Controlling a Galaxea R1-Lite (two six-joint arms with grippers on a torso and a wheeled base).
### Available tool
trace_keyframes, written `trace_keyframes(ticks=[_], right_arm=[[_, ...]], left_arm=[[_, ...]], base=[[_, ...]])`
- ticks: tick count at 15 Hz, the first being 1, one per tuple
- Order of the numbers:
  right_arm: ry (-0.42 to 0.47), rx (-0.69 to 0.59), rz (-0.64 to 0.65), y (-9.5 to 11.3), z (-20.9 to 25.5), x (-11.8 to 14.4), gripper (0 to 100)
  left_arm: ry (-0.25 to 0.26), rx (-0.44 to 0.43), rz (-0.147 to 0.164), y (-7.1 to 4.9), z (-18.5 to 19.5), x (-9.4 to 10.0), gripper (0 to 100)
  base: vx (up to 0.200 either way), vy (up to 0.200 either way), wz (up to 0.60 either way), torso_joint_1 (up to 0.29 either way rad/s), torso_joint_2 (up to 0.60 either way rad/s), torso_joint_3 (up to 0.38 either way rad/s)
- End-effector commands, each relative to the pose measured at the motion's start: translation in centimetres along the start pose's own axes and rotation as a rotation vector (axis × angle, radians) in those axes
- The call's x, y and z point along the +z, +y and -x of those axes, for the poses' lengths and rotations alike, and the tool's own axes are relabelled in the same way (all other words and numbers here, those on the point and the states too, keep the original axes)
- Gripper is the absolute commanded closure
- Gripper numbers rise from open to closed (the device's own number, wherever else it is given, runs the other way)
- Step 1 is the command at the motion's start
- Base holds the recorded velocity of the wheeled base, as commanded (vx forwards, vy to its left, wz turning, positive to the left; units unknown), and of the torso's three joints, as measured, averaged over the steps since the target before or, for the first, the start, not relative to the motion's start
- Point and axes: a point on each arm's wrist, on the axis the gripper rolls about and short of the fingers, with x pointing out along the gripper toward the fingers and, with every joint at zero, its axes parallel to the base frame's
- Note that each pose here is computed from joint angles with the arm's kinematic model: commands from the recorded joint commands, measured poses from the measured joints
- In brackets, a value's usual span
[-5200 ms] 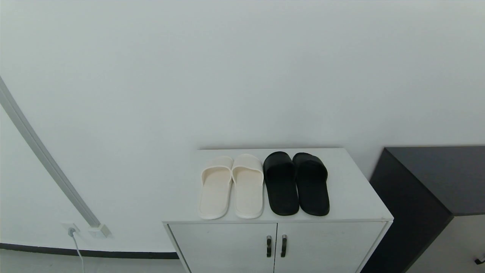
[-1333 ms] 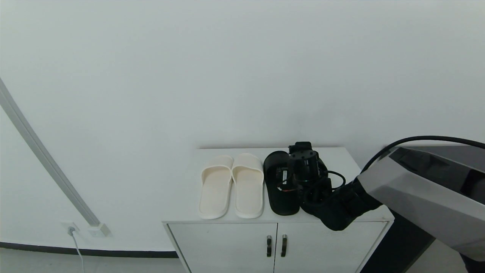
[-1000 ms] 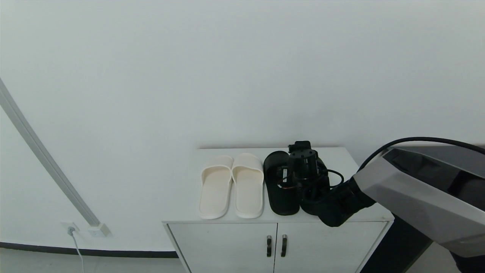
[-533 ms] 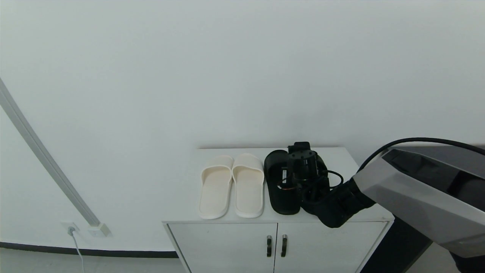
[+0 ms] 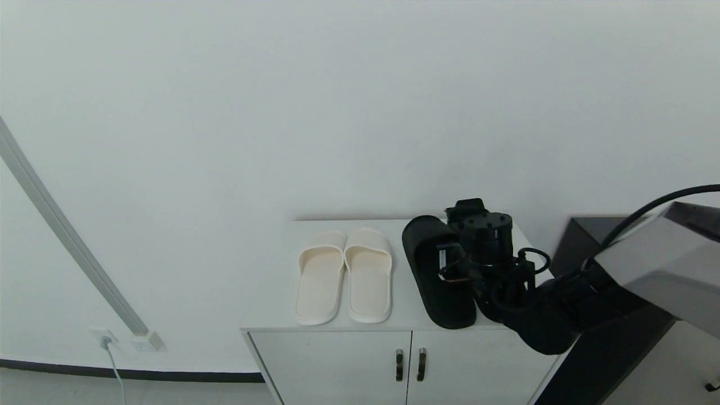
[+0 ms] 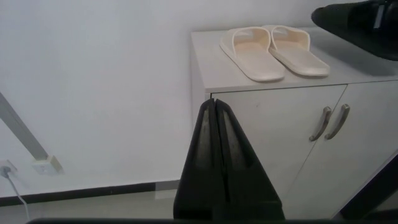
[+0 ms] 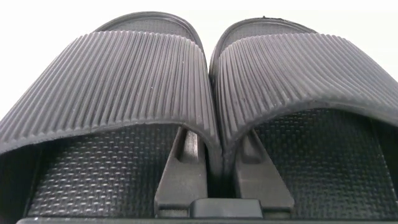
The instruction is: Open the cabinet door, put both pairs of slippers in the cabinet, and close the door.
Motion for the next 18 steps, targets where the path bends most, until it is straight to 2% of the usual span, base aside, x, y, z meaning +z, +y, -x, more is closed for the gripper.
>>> trace_keyframes(ticks=[1, 4, 5, 7, 10, 14, 18], right_arm=[[-0.044, 0.172, 0.017, -2.4, 6.5, 2.1, 100], [-0.033, 0.343, 0.023, -4.2, 10.6, 2.1, 100], [-0.029, 0.462, 0.034, -5.3, 13.2, 2.1, 100], [-0.010, 0.544, 0.048, -6.1, 15.4, 2.1, 100], [0.103, 0.724, 0.091, -6.5, 17.8, 1.3, 100], [0.141, 0.734, 0.094, -6.7, 18.1, 0.6, 100], [0.154, 0.735, 0.104, -6.7, 18.1, 0.2, 100]], left_arm=[[0.002, 0.000, 0.000, 0.0, 0.0, 0.0, 100], [0.002, 0.000, 0.000, 0.0, 0.0, 0.0, 100], [0.002, 0.000, 0.000, 0.0, 0.0, 0.0, 100], [0.002, 0.000, 0.000, 0.0, 0.0, 0.0, 100], [0.002, 0.002, 0.000, 0.0, 0.0, 0.0, 100], [0.002, 0.002, 0.002, 0.0, 0.0, 0.0, 100], [0.002, 0.002, 0.002, 0.0, 0.0, 0.0, 100]], base=[[0.000, 0.000, 0.00, 0.000, 0.00, 0.000], [0.000, 0.000, 0.00, 0.000, 0.00, 0.000], [0.000, 0.000, 0.00, 0.000, 0.00, 0.000], [0.000, 0.000, 0.00, 0.000, 0.00, 0.000], [0.000, 0.000, 0.00, 0.000, 0.00, 0.000], [0.000, 0.000, 0.00, 0.000, 0.00, 0.000], [-0.200, 0.000, 0.00, 0.010, 0.00, -0.001]])
